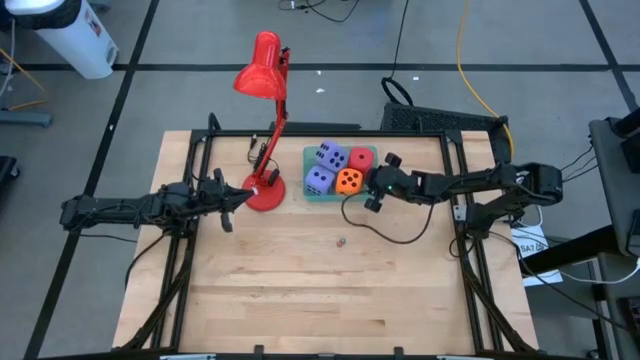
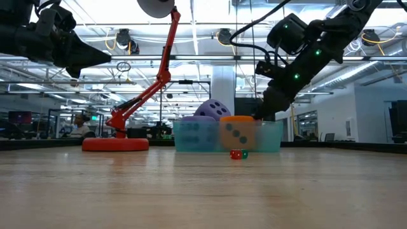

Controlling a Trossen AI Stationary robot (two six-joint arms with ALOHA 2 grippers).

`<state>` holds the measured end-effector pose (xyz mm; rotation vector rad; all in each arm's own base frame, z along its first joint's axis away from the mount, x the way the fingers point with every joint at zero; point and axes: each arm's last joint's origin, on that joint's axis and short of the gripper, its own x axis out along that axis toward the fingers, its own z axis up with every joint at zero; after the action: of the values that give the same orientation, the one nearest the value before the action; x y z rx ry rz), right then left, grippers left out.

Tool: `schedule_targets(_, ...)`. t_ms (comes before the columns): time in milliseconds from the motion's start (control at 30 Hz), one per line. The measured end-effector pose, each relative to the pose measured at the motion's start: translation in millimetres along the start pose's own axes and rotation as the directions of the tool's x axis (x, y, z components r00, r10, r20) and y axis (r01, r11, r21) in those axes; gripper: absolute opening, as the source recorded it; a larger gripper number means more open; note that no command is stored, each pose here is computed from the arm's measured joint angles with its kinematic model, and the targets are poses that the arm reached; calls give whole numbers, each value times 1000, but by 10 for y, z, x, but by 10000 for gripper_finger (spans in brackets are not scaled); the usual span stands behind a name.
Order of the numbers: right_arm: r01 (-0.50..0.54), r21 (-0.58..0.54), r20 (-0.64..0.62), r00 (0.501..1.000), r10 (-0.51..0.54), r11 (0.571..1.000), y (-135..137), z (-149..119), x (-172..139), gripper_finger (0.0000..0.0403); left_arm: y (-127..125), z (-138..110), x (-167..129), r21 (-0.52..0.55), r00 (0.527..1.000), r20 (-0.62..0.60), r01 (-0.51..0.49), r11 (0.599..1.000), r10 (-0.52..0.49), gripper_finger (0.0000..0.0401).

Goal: Pick & Place Dice
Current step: Put the yellow small die into the green bin

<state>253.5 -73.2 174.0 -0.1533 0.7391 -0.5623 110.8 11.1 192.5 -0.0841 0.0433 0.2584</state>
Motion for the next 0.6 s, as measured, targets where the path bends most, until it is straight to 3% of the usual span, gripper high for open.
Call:
schedule_targets(200,-3,24,3,1000,3,1000,18,-13,-4,108,20,40,-7,-49,997,-1,-77,996,77,26)
schedule_targets(467,-2,43,25,1000,1,999,46,-200,19,195,-24,20,90,-46,998,-58,-5,999,2,26)
schedule_targets(600,6,-15,62,998,-5,1000,39,-219,6,243,-45,46,179,-65,1000,-28,-1,998,-1,23)
